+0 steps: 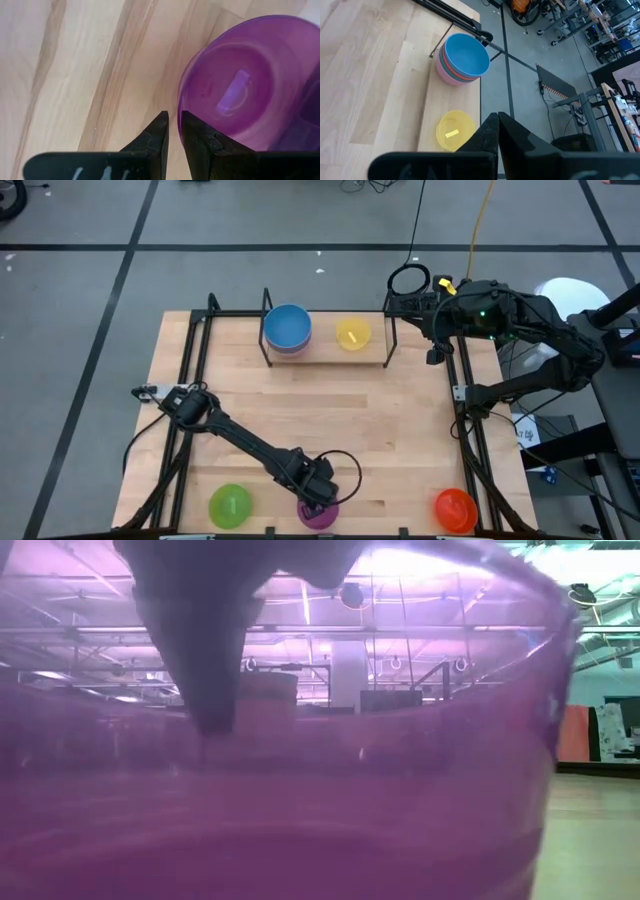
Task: Place and stack bowls onto a shelf
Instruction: Stack the purple bowl on top of the yellow bowl on the shelf
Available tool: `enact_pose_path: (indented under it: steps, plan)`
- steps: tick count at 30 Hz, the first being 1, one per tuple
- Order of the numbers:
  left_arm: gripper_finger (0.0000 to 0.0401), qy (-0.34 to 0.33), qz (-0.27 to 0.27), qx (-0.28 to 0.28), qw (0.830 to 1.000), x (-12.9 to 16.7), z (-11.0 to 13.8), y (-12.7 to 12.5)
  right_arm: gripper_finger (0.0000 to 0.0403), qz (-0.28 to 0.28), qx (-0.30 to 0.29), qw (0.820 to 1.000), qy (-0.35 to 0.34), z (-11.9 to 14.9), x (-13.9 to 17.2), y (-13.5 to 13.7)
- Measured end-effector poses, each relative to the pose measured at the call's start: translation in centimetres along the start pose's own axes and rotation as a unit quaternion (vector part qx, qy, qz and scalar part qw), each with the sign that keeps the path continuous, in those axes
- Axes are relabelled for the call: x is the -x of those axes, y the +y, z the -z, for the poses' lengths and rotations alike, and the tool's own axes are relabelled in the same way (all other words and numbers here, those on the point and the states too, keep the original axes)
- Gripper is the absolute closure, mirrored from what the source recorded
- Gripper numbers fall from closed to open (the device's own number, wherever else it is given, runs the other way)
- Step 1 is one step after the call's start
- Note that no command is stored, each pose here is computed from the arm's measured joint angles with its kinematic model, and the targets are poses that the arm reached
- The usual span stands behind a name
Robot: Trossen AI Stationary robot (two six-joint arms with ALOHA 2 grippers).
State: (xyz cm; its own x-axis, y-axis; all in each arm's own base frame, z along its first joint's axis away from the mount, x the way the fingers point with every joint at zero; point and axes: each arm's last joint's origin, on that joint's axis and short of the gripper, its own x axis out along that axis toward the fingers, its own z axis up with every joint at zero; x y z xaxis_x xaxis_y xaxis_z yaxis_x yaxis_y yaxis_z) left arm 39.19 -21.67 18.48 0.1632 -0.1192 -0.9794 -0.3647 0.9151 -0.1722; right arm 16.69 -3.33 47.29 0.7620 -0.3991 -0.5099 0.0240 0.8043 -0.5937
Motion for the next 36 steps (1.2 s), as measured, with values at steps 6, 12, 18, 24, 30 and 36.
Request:
enact_pose_path:
  steps: [6,12,18,24,30,36]
  plan:
    - [0.0345,0.006,-0.008,-0.001,1.000,-0.9,0.0,0.0,0.0403,0.000,0.000,1.000,0.001,0.0,0.0,0.0]
    - [0.0347,-0.001,-0.013,-0.033,0.999,-0.9,0.0,0.0,0.0403,0.000,0.000,1.000,0.000,0.0,0.0,0.0]
    - [0.0391,-0.006,-0.016,-0.045,0.999,-0.9,-0.1,0.1,0.0403,0.000,0.000,1.000,0.000,0.0,0.0,0.0]
    - [0.0395,-0.012,-0.023,-0.037,0.999,-0.8,-0.4,0.3,0.0403,0.000,0.000,1.000,0.000,0.0,0.0,0.0]
    - [0.0397,-0.036,-0.022,-0.061,0.997,1.0,-1.6,1.4,0.0403,0.000,0.000,1.000,0.000,0.0,0.0,0.0]
    - [0.0397,-0.085,-0.010,-0.077,0.993,5.3,-3.6,3.6,0.0403,0.000,0.000,1.000,0.000,0.0,0.0,0.0]
